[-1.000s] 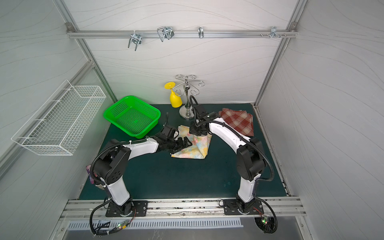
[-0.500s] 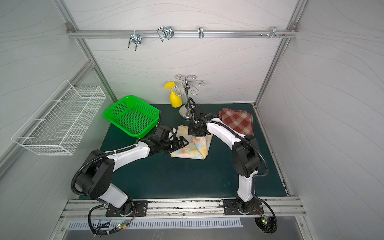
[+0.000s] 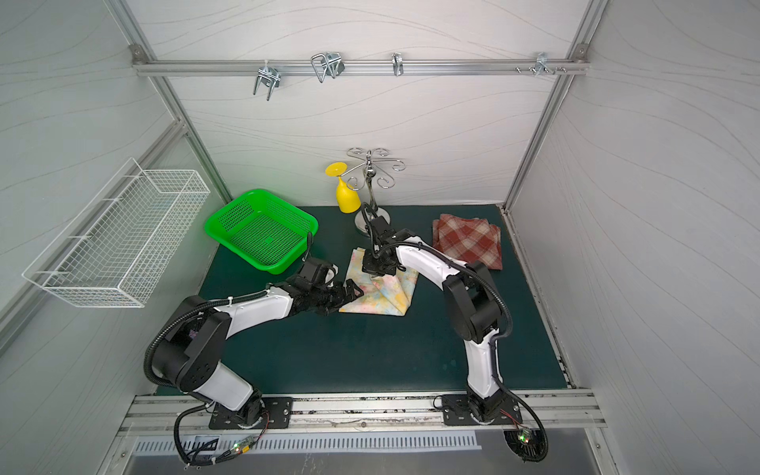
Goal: Fold and stack skirts
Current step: Fold the skirt at the center of the table.
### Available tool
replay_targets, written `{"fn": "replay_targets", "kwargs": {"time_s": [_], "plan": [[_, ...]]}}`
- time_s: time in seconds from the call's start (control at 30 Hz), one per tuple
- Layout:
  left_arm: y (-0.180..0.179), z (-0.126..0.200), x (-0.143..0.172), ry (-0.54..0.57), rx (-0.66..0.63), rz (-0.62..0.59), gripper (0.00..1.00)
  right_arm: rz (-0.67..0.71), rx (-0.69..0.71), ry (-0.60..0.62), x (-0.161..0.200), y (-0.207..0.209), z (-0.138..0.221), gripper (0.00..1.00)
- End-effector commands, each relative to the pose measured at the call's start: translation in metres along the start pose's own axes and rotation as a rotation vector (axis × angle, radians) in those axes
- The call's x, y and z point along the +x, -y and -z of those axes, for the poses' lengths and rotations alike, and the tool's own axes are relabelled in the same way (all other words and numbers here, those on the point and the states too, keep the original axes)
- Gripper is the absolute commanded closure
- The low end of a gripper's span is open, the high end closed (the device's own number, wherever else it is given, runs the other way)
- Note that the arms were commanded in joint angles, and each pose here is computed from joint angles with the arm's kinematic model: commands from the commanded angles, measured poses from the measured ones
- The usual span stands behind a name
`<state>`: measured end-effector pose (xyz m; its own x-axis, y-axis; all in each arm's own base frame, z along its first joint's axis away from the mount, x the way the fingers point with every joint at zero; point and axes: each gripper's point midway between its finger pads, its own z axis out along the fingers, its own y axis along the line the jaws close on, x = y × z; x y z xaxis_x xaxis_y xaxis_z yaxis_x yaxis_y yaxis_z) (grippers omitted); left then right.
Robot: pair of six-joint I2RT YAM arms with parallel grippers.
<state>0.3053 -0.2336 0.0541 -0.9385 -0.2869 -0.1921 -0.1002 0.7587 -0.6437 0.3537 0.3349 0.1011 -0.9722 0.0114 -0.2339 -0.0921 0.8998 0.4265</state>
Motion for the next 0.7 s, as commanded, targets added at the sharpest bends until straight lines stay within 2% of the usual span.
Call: {"fn": "replay_targets", "kwargs": {"time_s": [0.0, 0.57, 0.6, 0.67], "plan": [[0.002, -0.007, -0.004, 0.004, 0.026, 0.008, 0.01, 0.001, -0.037, 0.011, -0.001, -0.019, -0.003, 1.0], [-0.008, -0.017, 0.003, -0.017, 0.022, 0.023, 0.01, 0.024, -0.037, -0.025, 0.008, -0.036, -0.024, 1.0], [-0.008, -0.017, 0.003, -0.016, 0.02, 0.023, 0.01, 0.024, -0.035, -0.028, 0.008, -0.035, -0.026, 0.97], [-0.009, -0.016, 0.004, -0.018, 0.021, 0.02, 0.01, 0.031, -0.044, -0.036, 0.01, -0.037, -0.028, 0.82]]}}
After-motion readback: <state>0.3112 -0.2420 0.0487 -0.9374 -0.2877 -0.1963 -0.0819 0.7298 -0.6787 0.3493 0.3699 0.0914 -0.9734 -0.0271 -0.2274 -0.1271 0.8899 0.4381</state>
